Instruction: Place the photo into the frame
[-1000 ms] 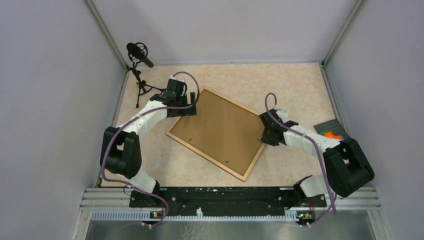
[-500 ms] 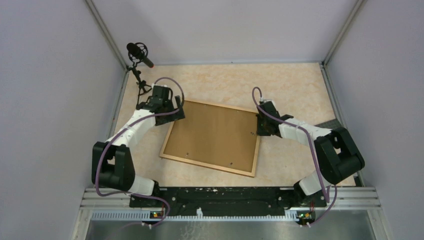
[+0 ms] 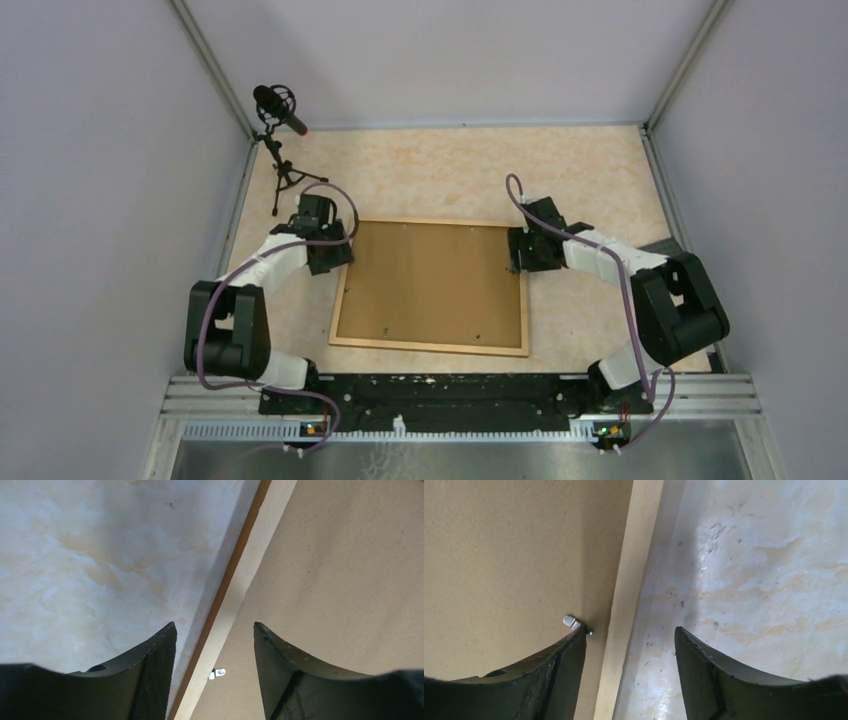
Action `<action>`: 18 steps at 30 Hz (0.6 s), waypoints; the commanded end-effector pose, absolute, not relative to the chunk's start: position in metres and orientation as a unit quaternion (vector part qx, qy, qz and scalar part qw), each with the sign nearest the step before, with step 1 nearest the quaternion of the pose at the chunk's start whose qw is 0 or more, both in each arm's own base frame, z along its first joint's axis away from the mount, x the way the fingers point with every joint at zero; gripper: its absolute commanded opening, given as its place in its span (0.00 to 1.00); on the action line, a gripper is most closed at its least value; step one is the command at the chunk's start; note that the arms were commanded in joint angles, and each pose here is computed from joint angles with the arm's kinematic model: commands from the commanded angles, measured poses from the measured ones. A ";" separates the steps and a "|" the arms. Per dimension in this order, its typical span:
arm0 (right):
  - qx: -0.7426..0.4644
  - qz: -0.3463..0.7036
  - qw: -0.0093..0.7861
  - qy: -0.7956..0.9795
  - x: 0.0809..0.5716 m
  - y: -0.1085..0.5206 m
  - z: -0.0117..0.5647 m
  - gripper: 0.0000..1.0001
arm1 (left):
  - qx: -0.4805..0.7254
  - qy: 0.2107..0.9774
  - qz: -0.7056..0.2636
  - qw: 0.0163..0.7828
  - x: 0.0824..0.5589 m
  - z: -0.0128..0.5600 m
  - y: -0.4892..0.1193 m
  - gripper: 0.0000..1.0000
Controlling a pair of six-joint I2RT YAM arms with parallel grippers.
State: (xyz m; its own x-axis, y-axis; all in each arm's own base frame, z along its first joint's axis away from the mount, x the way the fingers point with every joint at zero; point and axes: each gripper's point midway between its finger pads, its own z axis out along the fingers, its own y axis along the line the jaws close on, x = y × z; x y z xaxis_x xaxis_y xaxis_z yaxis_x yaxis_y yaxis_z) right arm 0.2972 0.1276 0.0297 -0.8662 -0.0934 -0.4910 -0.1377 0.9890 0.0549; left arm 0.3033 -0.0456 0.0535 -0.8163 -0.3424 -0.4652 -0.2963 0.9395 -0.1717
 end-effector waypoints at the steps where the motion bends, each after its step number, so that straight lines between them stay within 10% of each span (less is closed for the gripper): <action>1: -0.056 0.073 0.240 0.967 0.286 0.136 0.044 0.64 | -0.154 0.959 -0.084 0.222 0.313 0.047 -0.060 0.60; 18: -0.074 0.066 0.255 0.962 0.297 0.151 0.041 0.54 | -0.159 0.964 -0.064 0.202 0.305 0.031 -0.055 0.19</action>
State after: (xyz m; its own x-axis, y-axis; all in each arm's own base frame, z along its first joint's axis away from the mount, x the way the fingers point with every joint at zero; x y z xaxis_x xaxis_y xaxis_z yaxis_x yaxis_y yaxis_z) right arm 0.2769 0.1393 0.0369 -0.8819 -0.1142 -0.4573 -0.1723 0.9812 0.0874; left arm 0.3005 -0.0567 0.0301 -0.8736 -0.3218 -0.3651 -0.2691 0.9445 -0.1886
